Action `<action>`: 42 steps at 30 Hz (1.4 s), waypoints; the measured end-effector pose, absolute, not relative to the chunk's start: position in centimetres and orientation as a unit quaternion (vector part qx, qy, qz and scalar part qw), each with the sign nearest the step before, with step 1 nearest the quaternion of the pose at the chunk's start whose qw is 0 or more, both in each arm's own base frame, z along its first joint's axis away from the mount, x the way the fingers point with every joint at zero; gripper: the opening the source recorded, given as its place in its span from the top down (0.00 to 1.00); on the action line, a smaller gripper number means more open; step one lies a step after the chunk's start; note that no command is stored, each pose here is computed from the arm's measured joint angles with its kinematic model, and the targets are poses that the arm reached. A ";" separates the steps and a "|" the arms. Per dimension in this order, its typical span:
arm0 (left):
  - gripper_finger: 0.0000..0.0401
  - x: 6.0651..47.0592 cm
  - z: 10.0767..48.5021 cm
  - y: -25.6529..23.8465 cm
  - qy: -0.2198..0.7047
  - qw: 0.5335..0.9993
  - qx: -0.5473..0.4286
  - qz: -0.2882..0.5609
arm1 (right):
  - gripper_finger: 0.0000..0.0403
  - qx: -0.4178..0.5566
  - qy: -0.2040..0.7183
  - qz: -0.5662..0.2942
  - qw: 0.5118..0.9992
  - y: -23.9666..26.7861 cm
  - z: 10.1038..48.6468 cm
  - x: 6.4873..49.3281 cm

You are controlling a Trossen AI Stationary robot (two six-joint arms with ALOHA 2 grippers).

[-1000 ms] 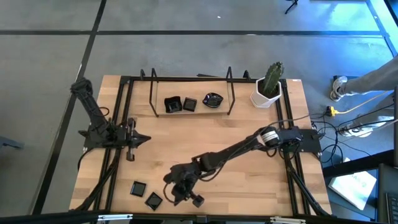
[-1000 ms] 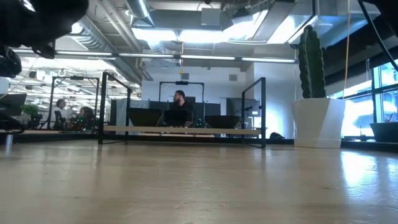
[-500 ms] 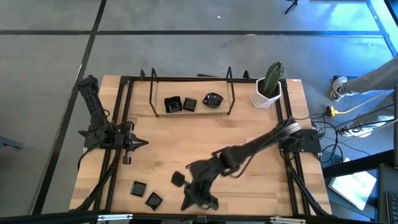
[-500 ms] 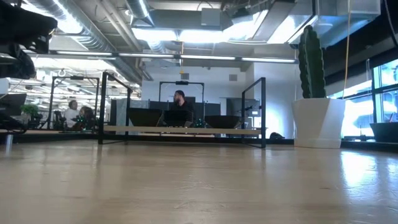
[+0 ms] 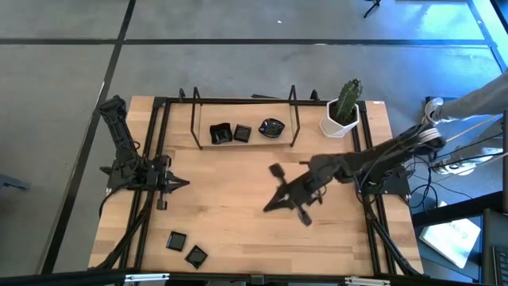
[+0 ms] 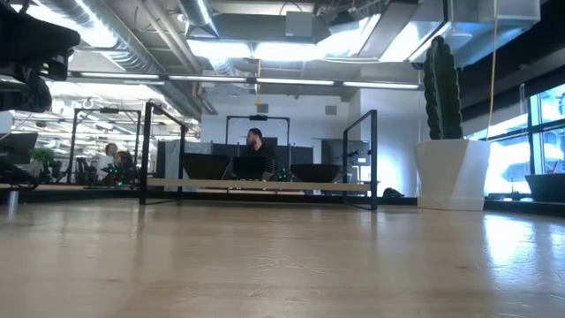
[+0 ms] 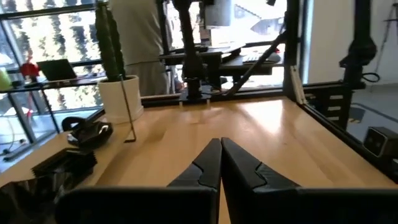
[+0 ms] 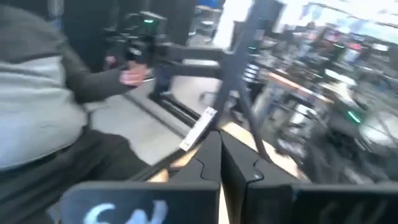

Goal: Pick & Place Mini shaped plates
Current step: Stack the square plate on top of the square plate on the shelf

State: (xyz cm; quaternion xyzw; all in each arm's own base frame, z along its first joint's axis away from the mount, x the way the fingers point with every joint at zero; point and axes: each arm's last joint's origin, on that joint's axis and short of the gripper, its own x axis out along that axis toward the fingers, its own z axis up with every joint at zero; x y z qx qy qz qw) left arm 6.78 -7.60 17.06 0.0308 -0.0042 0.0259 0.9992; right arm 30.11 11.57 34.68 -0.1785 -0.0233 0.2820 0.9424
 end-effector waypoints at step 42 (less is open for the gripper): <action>0.97 14.5 19.5 -26.1 0.529 0.843 -0.070 -0.067 | 0.98 -0.105 -0.001 0.183 0.977 9.4 19.8 23.9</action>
